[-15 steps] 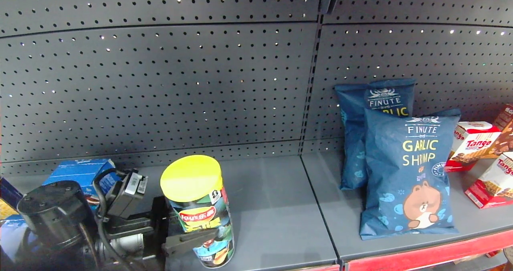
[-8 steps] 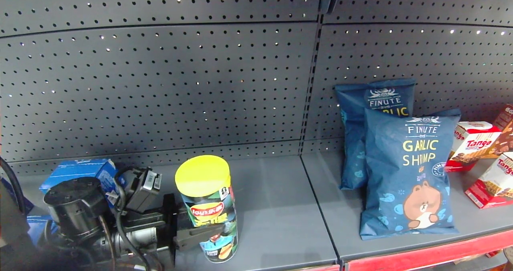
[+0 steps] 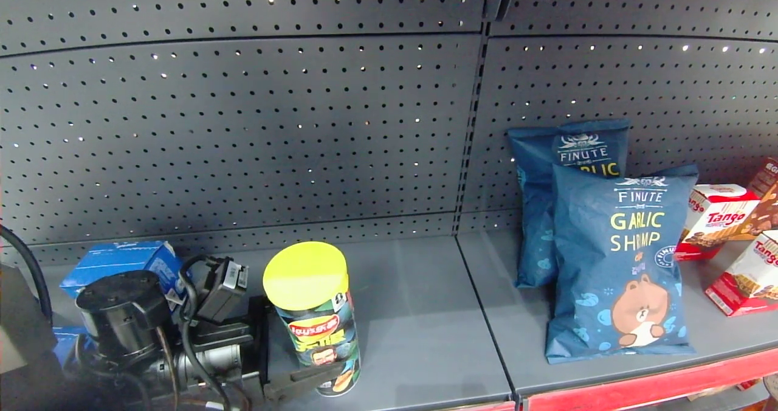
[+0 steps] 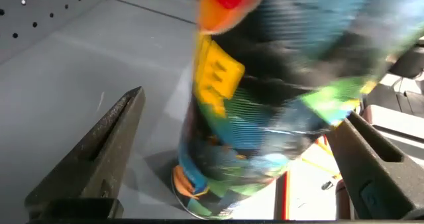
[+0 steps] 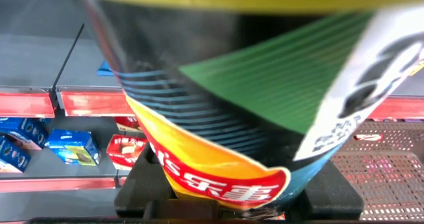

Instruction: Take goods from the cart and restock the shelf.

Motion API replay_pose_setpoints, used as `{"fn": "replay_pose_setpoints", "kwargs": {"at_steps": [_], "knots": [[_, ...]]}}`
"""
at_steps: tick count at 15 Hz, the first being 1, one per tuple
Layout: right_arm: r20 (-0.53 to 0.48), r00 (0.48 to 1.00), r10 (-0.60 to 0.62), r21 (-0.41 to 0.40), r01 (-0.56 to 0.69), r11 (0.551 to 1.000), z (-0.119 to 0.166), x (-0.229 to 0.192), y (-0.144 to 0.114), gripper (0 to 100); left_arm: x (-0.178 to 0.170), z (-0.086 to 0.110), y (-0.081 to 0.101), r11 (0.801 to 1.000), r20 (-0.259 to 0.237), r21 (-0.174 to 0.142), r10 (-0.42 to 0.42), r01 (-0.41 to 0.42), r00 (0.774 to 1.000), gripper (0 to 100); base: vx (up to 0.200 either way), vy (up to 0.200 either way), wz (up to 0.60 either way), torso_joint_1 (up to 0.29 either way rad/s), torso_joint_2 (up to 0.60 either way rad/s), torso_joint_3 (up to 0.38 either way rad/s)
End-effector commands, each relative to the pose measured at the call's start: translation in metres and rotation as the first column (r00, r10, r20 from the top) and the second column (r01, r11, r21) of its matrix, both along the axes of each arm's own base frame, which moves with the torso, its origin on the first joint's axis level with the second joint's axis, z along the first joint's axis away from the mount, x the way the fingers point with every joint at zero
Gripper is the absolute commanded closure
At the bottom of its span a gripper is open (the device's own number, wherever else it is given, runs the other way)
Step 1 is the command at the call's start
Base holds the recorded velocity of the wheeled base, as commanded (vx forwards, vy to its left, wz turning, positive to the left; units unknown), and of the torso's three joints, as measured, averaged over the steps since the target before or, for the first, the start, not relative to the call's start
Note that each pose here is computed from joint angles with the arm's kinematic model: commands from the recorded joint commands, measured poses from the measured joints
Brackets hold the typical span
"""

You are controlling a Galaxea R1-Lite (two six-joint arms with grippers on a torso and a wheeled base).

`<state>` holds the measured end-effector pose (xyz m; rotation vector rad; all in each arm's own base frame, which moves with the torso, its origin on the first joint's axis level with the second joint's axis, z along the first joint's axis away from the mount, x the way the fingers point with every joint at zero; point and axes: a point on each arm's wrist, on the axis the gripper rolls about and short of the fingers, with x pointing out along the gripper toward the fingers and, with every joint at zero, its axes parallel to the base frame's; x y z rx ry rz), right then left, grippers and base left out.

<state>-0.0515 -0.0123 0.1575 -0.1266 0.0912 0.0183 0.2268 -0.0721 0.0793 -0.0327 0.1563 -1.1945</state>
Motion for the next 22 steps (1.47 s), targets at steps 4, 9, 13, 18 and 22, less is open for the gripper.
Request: {"fn": "replay_pose_setpoints", "kwargs": {"at_steps": [4, 9, 13, 18, 22], "knots": [[-0.011, 1.0, 0.002, 0.0, -0.002, 1.0, -0.002, 0.001, 0.0, 100, -0.011, 0.013, 0.012, 0.999, 0.047, -0.009, 0.038, -0.038, 0.998, 0, 0.0, 0.0, 0.0, 0.0, 0.0, 0.0], [-0.011, 1.0, 0.008, 0.001, -0.008, 1.0, -0.002, 0.001, 0.0, 100, -0.04, 0.019, 0.032, 0.995, 0.075, 0.006, 0.101, -0.102, 0.992, 0, 0.0, 0.0, 0.0, 0.0, 0.0, 0.0], [-0.016, 1.0, 0.014, 0.004, -0.014, 1.0, -0.003, 0.002, 0.0, 100, -0.058, 0.043, 0.039, 0.99, 0.19, -0.026, 0.139, -0.136, 0.972, 0, 0.0, 0.0, 0.0, 0.0, 0.0, 0.0], [-0.013, 1.0, 0.003, 0.004, -0.003, 1.0, -0.004, 0.002, 0.0, 100, -0.068, 0.06, 0.065, 0.953, 0.28, -0.051, 0.302, -0.3, 0.911, 0, 0.0, 0.0, 0.0, 0.0, 0.0, 0.0], [-0.016, 1.0, 0.002, 0.003, -0.002, 1.0, -0.004, 0.003, 0.0, 100, -0.071, 0.067, 0.073, 0.828, 0.319, -0.087, 0.55, -0.554, 0.772, 0, 0.0, 0.0, 0.0, 0.0, 0.0, 0.0]]}}
